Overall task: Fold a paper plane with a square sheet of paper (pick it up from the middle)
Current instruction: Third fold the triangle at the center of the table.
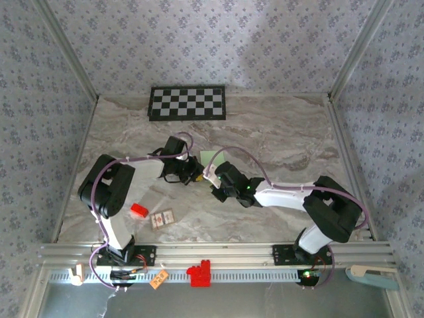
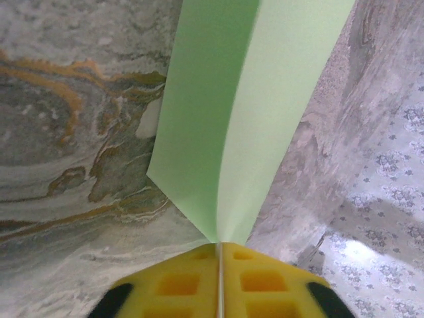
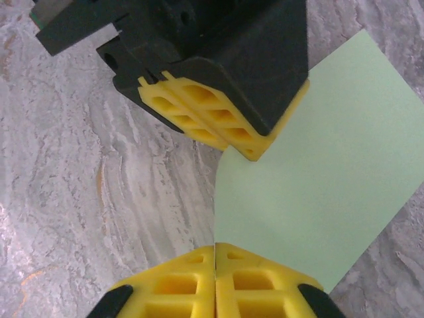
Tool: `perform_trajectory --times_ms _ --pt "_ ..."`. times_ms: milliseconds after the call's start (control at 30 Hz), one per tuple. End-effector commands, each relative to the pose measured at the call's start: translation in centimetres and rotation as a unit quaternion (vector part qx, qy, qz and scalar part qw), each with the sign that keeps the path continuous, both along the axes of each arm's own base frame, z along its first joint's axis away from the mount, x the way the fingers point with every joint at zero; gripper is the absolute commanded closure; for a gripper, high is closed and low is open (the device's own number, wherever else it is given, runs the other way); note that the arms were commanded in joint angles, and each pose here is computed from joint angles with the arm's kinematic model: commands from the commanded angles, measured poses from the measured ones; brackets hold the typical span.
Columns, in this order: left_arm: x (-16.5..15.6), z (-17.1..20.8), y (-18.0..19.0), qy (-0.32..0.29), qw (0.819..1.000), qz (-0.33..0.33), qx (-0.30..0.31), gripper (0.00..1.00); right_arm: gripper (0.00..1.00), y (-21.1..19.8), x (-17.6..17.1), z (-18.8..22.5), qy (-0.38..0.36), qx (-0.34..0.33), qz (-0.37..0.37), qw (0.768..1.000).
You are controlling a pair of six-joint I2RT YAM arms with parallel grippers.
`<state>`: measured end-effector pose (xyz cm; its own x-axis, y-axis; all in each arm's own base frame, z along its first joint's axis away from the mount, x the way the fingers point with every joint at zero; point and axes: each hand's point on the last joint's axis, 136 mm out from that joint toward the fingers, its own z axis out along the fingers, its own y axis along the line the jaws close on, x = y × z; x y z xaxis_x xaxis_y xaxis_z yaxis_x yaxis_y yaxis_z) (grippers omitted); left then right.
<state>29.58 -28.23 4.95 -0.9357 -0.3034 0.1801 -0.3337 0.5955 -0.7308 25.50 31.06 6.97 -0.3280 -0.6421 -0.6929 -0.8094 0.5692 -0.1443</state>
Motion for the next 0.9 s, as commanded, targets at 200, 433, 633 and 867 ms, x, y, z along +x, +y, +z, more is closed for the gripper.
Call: perform_trajectory --times_ms 200,433,633,867 --pt "1.8 3.3 4.6 -0.046 0.997 0.034 0.048 0.62 0.99 1.5 -1.1 0.5 0.097 0.059 0.033 0.993" --pt "3.8 5.4 3.4 -0.086 0.996 0.018 0.025 0.57 0.99 2.7 -1.9 0.4 0.159 0.105 0.041 0.981" --pt "4.5 3.6 1.2 -0.074 0.997 -0.018 0.034 0.61 0.99 3.6 -2.4 0.3 0.195 0.126 0.045 0.972" --pt "5.0 0.8 0.2 -0.056 0.994 -0.054 0.075 0.7 0.99 3.9 -2.5 0.3 0.216 0.139 0.042 0.966"
